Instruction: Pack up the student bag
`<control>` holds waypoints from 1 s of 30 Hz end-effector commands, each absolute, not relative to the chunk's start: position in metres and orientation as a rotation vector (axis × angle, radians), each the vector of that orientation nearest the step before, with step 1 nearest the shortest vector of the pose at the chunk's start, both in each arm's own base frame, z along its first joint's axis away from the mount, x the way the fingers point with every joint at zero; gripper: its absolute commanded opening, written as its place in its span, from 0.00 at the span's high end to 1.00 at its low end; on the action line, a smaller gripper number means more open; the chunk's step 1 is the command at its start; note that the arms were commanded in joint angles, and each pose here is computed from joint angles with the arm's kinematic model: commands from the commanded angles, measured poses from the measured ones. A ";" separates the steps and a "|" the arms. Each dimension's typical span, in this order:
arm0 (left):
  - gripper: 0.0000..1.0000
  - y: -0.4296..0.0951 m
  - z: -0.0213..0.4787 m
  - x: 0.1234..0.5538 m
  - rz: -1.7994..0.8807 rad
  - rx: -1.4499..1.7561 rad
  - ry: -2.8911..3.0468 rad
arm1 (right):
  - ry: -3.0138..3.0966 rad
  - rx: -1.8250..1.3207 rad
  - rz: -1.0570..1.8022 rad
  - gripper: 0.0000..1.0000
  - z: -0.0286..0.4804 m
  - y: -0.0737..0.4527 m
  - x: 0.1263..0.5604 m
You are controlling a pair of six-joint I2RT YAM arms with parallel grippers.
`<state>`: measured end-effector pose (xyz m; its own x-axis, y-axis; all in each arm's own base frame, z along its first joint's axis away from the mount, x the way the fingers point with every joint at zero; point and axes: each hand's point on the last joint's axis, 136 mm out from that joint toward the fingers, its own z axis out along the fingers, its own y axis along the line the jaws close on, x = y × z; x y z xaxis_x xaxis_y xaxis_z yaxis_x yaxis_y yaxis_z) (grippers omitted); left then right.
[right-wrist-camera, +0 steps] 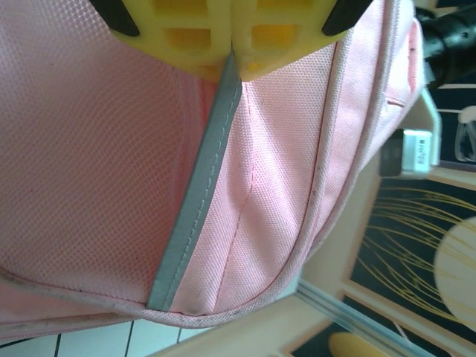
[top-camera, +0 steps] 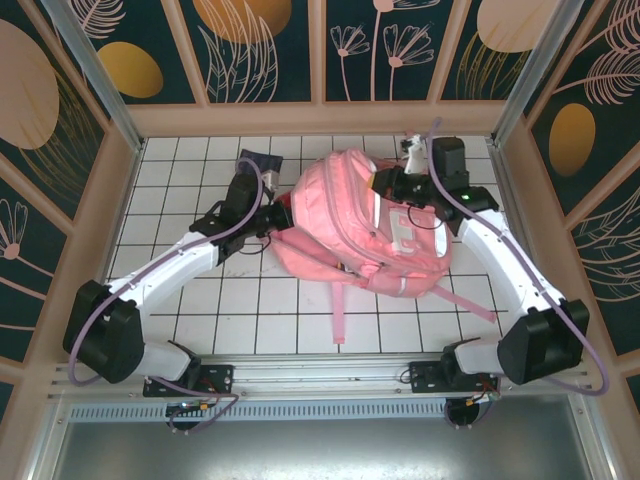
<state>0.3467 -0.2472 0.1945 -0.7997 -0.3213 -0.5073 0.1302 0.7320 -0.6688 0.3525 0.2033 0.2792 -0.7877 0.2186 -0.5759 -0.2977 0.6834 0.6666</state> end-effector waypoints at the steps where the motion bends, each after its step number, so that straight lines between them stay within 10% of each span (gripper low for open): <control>1: 0.01 -0.203 0.207 0.352 -0.853 -0.225 2.253 | 2.293 0.112 0.563 1.00 0.244 0.147 0.392; 23: 0.01 -0.169 0.190 0.382 -0.742 -0.402 2.294 | 2.370 0.215 0.233 1.00 0.190 0.123 0.393; 30: 0.01 -0.156 0.190 0.437 -0.737 -0.504 2.250 | 2.231 0.221 0.127 0.54 0.230 0.118 0.397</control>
